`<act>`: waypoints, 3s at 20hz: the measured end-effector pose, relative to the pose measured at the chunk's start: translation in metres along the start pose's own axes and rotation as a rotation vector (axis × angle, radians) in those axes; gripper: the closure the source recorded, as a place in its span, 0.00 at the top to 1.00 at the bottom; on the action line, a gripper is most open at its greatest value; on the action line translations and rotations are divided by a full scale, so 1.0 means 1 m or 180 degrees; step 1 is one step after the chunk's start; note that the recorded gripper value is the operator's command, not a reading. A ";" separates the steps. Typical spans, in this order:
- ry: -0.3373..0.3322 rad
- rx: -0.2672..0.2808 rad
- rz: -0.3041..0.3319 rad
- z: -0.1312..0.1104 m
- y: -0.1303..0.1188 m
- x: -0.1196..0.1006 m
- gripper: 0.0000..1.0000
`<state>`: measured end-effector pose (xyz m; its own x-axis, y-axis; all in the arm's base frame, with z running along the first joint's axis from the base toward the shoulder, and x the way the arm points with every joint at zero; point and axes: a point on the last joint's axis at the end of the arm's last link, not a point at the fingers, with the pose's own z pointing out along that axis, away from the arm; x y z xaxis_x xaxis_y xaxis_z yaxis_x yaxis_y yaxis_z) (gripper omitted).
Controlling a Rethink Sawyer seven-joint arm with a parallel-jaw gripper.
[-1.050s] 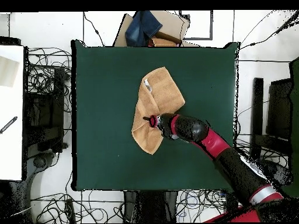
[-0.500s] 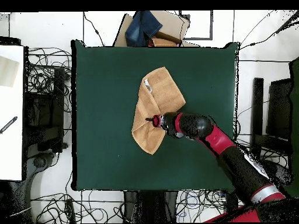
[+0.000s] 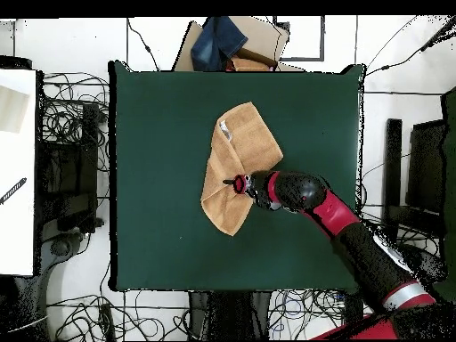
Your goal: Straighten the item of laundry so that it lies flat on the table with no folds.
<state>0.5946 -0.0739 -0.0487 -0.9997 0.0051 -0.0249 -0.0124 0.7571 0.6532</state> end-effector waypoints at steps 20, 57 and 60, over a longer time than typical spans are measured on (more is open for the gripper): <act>0.0012 -0.0001 -0.0014 0.002 0.003 0.000 1.00; -0.0057 0.0023 0.0000 0.004 -0.001 -0.003 0.00; -0.0056 0.0023 -0.0001 0.004 -0.001 -0.003 0.00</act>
<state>0.5979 -0.0720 -0.0519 -0.9991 0.0165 -0.0384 -0.0123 0.7619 0.6476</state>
